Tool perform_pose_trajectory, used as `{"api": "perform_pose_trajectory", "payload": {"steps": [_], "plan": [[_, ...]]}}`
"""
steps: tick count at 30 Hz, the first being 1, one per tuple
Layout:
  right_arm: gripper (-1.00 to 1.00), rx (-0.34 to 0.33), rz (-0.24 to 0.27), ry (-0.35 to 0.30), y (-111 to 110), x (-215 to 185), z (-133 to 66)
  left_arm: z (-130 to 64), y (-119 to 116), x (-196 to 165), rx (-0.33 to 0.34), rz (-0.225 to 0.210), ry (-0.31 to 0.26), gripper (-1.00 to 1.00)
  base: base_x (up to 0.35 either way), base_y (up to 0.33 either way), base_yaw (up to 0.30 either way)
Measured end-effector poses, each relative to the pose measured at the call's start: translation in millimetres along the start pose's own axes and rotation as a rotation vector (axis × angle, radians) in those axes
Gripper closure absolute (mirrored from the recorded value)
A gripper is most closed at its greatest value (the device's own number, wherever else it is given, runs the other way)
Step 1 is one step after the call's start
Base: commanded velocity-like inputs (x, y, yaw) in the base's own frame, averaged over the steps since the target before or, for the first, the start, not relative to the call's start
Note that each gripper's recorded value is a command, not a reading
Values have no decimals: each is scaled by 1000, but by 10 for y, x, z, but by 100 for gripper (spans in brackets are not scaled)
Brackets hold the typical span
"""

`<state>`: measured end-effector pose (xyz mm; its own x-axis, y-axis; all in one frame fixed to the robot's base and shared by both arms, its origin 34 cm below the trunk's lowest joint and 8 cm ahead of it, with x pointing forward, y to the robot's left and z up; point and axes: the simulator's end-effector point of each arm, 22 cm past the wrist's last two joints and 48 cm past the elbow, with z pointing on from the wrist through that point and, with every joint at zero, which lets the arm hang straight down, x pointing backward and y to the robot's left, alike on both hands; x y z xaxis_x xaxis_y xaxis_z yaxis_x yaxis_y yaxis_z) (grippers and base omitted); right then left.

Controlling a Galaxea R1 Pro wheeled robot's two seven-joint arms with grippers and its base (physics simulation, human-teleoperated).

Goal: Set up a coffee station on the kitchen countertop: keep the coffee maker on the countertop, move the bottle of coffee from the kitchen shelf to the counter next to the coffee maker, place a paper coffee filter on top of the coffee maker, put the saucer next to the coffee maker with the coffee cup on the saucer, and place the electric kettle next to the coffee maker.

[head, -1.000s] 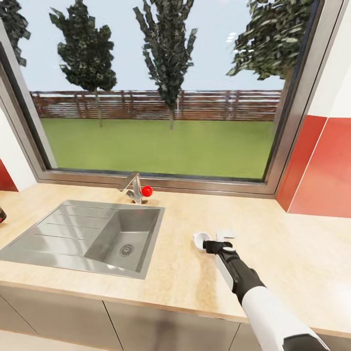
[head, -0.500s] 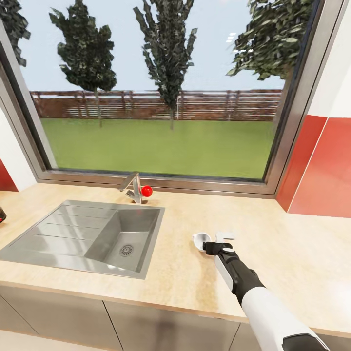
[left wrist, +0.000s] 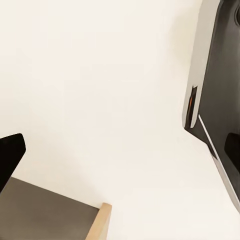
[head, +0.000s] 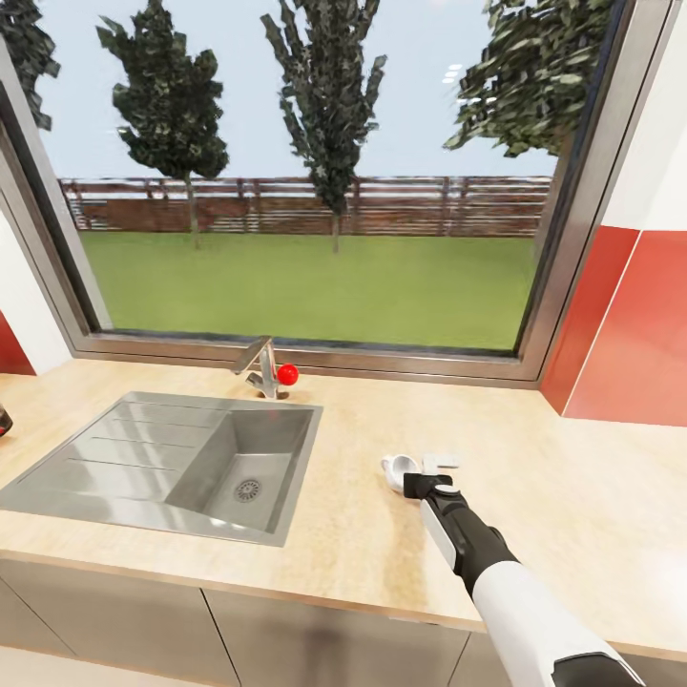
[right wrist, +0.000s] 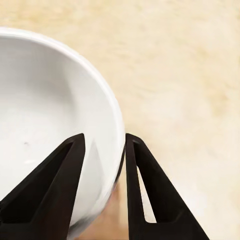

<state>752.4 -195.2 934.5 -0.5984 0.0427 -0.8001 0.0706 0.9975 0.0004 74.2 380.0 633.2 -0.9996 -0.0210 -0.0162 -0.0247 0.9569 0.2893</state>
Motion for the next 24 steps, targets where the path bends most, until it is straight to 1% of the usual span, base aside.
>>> {"api": "perform_pose_trajectory", "payload": {"steps": [9, 11, 12, 15, 17, 18, 19, 20, 23, 24], "plan": [[100, -13, 12, -4, 67, -24, -11, -1, -8, -3, 2, 0, -1, -100, 0, 0, 0], [100, -18, 17, -19, 92, -95, -26, 0, -4, -5, 2, 1, -2, -100, 0, 0, 0], [100, -20, 20, -35, 98, -175, -42, 0, -5, -6, 2, 1, -2, -100, 0, 0, 0], [100, -30, 40, -148, 124, -726, -196, 0, -5, -8, 3, 1, -3, -100, 0, 0, 0], [100, -45, 48, -206, 152, -1133, -385, 0, -6, -10, 3, 2, -4, -100, 0, 0, 0], [100, -50, 52, -223, 161, -1243, -447, 1, -2, -12, 3, 3, -5, -100, 0, 0, 0], [100, -66, 62, -269, 218, -1486, -589, 2, 3, -18, 2, 4, -6, -100, 0, 0, 0], [100, -79, 72, -301, 279, -1631, -693, 2, 4, -17, 2, 4, -6, -100, 0, 0, 0], [100, -112, 94, -369, 420, -1945, -937, 2, 5, -19, 2, 5, -6, -100, 0, 0, 0], [100, -116, 96, -376, 436, -1986, -975, 2, 6, -19, 2, 5, -6, -100, 0, 0, 0]]}}
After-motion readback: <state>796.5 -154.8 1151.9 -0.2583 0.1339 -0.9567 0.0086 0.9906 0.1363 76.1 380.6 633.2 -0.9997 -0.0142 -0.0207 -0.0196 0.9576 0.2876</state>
